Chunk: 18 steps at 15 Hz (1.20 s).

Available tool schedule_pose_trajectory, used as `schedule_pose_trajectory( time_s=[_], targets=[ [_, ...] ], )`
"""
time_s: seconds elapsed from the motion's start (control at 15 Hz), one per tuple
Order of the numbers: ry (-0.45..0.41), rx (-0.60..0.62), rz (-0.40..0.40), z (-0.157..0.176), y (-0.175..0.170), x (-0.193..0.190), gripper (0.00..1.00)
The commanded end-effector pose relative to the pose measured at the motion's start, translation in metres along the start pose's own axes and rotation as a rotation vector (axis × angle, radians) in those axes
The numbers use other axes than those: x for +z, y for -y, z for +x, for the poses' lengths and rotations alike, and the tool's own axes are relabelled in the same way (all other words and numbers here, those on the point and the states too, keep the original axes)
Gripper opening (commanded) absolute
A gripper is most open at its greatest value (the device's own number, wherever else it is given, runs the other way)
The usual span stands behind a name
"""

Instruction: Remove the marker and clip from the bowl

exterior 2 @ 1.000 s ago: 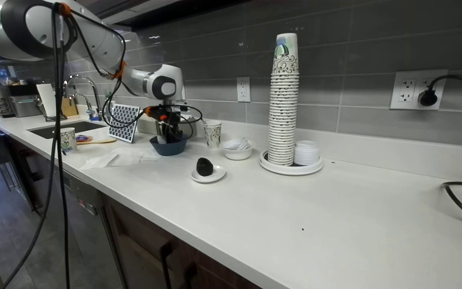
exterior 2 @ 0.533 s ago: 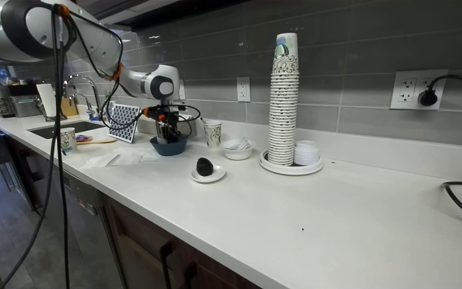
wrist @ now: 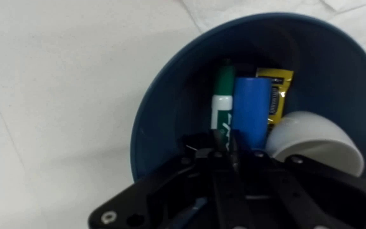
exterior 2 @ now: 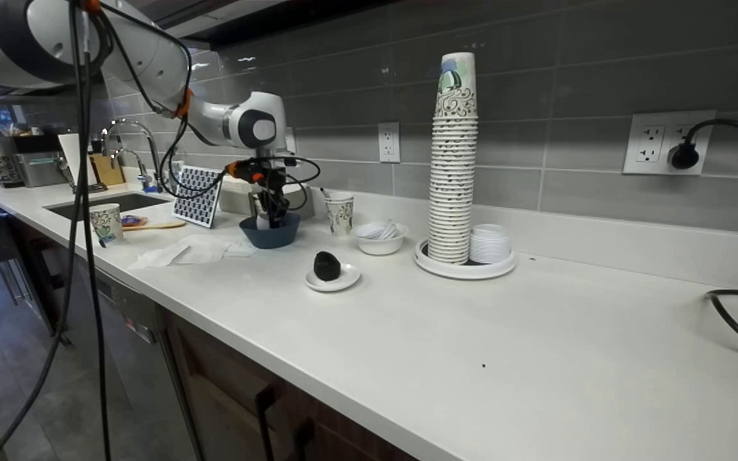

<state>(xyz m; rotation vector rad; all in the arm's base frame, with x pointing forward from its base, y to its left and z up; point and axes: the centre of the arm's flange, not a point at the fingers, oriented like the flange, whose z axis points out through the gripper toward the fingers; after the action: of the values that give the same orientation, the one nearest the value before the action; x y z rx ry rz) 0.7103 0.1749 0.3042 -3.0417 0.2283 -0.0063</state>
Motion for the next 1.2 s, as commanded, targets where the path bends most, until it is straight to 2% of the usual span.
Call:
schedule_pose_trajectory(
  time_s=[0.0, 0.53, 0.73, 0.87, 1.0, 1.13],
  targets=[
    [-0.014, -0.018, 0.031, -0.023, 0.003, -0.027, 0.44],
    [0.037, -0.005, 0.011, -0.025, 0.003, -0.003, 1.0],
    [0.065, 0.029, 0.09, -0.02, -0.007, -0.006, 0.97],
    [0.063, 0.067, 0.134, -0.017, -0.012, -0.011, 0.73],
    [0.068, 0.137, 0.178, -0.013, -0.015, -0.014, 0.58],
    [0.057, 0.182, 0.184, -0.01, -0.016, -0.014, 0.54]
  ],
)
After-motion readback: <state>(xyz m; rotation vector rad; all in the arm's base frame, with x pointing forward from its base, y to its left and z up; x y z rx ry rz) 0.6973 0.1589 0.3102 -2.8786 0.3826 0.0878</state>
